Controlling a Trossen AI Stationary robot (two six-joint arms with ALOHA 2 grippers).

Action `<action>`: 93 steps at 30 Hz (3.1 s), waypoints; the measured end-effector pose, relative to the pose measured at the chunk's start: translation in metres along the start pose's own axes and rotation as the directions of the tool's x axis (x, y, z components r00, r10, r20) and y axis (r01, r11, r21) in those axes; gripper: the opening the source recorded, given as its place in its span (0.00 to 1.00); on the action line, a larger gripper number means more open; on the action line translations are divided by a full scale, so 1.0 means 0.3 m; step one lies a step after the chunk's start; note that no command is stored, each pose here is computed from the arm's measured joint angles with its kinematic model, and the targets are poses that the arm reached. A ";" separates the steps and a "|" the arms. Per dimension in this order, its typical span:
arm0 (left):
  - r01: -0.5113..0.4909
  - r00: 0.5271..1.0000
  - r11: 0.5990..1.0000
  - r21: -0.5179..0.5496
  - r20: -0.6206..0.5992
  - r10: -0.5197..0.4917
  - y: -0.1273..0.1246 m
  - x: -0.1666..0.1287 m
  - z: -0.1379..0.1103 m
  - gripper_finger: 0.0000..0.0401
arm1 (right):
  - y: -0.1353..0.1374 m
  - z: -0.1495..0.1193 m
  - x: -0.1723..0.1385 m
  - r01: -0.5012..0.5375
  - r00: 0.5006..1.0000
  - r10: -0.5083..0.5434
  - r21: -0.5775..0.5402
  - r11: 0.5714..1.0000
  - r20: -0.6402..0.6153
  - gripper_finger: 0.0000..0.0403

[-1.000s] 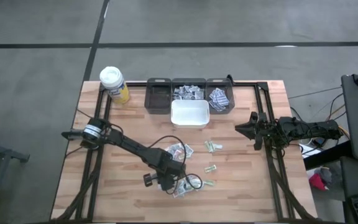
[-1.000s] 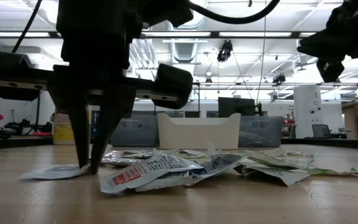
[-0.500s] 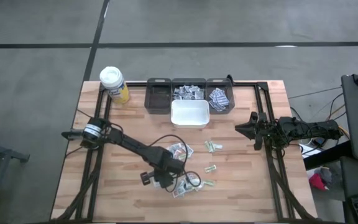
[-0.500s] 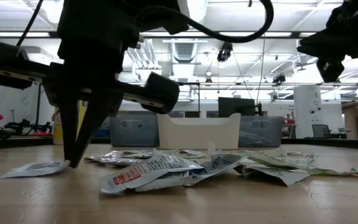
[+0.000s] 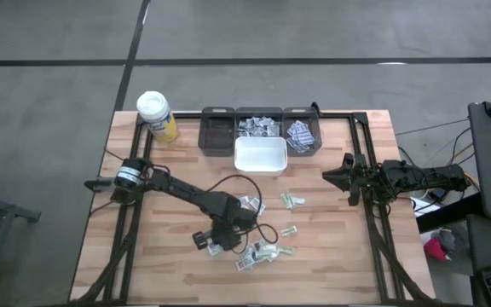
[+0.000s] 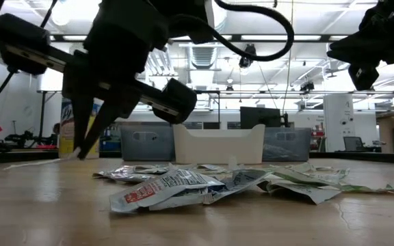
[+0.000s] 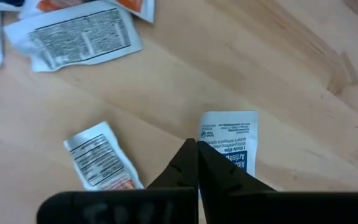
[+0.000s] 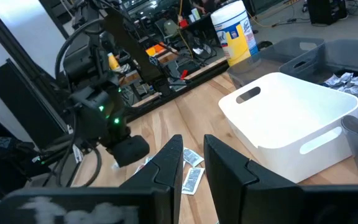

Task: Pick & Place First Aid Supplies
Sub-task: Put the alcohol pad into the middle black bin

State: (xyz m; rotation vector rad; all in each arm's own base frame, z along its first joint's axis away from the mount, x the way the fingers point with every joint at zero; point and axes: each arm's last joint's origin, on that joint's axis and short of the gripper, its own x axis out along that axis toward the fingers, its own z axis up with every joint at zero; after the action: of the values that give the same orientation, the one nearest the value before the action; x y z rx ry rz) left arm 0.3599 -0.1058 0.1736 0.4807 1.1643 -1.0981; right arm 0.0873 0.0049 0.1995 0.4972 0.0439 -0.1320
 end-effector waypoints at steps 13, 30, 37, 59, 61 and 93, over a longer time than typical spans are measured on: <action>0.206 0.946 0.928 -0.311 0.305 -0.108 0.129 -0.130 -0.131 0.00 | 0.000 0.000 0.000 -0.001 1.000 0.001 0.000 1.000 0.000 0.16; -0.124 0.826 0.820 -0.559 0.400 0.397 0.329 -0.404 -0.122 0.00 | 0.000 0.000 0.000 0.000 1.000 0.000 0.000 1.000 0.000 0.16; -0.474 0.755 0.700 -0.533 0.162 0.635 0.342 -0.511 -0.105 0.00 | 0.000 0.000 0.000 0.000 1.000 0.000 0.000 1.000 0.000 0.16; -0.407 0.335 -0.195 -0.893 -0.344 0.877 0.470 -0.836 -0.545 0.00 | 0.000 0.000 0.000 0.000 1.000 0.000 0.000 1.000 0.000 0.16; -0.346 0.328 -0.250 -0.904 -0.366 0.871 0.470 -0.859 -0.598 0.00 | 0.000 0.000 0.000 0.000 1.000 0.000 0.000 1.000 0.000 0.16; -0.290 0.577 -0.364 -0.885 -0.465 0.672 0.706 -0.695 -0.845 0.00 | 0.000 0.000 0.000 0.000 1.000 0.000 0.000 1.000 0.000 0.16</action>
State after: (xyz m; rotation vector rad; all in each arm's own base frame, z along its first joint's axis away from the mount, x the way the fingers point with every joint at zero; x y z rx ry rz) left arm 0.4240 0.2766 0.2204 -0.4116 0.9395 0.7721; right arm 0.0873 0.0049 0.1995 0.4974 0.0440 -0.1316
